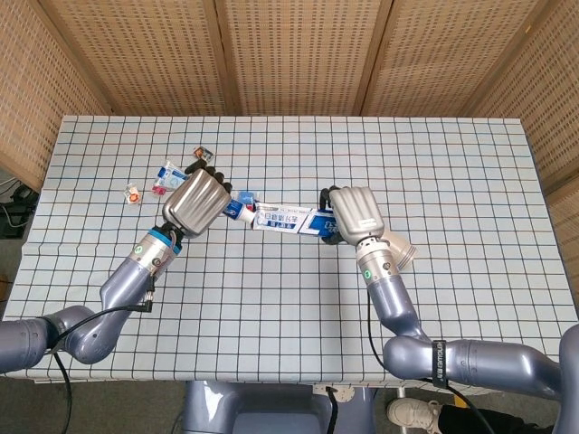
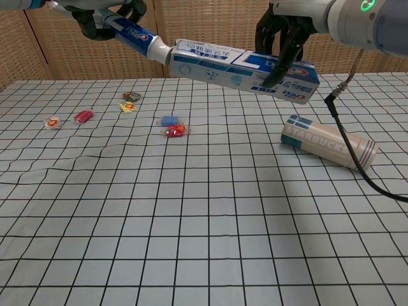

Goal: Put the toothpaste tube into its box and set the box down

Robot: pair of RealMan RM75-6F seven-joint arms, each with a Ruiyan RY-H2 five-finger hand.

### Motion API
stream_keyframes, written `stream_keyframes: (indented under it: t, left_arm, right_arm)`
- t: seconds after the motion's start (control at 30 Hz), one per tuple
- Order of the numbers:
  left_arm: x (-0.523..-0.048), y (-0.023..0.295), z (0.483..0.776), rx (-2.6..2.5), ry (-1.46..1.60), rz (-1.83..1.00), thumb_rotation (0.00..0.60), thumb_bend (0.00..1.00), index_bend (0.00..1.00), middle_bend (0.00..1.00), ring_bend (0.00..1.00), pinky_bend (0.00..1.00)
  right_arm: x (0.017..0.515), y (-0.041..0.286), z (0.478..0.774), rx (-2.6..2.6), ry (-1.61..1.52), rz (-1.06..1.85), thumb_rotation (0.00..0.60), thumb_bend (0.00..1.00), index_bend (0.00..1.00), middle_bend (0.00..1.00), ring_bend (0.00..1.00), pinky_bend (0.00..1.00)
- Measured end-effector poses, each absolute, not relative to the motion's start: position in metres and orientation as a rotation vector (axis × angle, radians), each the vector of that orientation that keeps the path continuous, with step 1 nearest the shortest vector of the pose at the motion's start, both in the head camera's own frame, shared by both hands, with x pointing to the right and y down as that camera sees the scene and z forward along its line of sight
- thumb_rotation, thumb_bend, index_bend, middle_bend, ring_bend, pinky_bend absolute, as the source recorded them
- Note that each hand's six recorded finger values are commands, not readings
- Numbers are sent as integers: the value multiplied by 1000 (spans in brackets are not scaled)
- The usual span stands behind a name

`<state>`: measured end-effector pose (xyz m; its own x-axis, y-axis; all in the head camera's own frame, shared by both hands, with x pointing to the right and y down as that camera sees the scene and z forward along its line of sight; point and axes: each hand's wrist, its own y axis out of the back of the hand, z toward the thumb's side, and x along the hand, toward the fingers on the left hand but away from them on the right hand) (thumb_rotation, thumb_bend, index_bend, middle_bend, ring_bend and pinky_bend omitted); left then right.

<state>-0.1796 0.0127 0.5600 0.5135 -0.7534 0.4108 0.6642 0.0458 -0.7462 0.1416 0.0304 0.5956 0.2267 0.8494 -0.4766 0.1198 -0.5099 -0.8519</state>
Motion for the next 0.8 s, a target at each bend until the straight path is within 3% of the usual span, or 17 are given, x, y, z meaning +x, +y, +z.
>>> stream_keyframes:
  t: [0.8]
  left_arm:
    - [-152,20,559,-921,120,-960,600,586,839,522,496,481]
  right_arm:
    - [144,33,598,-1954,-1007,1355,600,232,721,522,525,588]
